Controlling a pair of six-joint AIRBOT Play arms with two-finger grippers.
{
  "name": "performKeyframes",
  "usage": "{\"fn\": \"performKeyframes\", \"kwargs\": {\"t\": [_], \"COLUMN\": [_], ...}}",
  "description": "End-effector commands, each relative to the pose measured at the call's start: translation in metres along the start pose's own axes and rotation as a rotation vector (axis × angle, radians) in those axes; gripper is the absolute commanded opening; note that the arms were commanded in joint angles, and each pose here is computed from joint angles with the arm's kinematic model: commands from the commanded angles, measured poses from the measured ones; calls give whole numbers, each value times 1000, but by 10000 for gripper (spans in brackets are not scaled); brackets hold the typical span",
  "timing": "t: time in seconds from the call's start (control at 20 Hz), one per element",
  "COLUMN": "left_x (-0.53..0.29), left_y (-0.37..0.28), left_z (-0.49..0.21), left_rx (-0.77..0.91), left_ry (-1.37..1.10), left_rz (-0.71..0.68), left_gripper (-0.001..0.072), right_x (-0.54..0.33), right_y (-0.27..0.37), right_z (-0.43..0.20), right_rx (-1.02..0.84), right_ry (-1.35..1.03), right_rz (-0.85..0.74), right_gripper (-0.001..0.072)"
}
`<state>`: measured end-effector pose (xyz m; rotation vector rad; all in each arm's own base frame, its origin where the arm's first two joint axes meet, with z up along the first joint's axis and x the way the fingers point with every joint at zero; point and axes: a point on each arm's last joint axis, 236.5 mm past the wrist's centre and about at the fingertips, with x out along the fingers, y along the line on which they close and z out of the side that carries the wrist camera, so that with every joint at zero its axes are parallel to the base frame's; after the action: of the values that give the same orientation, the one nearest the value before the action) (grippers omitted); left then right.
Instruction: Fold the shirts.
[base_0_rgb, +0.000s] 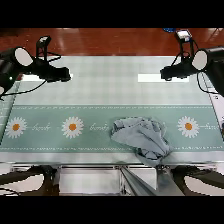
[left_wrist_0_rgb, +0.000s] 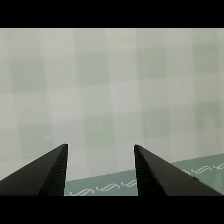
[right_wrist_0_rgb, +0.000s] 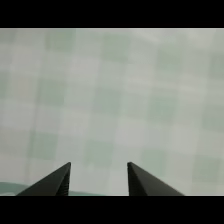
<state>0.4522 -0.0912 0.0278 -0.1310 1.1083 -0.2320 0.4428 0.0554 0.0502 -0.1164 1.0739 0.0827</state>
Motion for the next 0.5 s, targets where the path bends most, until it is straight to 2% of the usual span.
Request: {"fn": "performKeyframes", "kwargs": {"t": [0.0, 0.15, 0.45], "left_x": [9, -4, -63], "left_y": [2, -9, -64], "left_z": [-2, -27, -82], "left_rx": [-10, -13, 68], "left_ry": [15, 127, 266], "left_rz": [1, -32, -209], "left_gripper": [509, 509, 509], "right_x": [1, -30, -85], "right_y": [24, 41, 60], "right_z": [-71, -131, -226], "right_rx": [-63, -71, 86], "right_ry": [276, 404, 366], "right_rz": [108, 195, 267], "right_gripper": [415, 410, 410]}}
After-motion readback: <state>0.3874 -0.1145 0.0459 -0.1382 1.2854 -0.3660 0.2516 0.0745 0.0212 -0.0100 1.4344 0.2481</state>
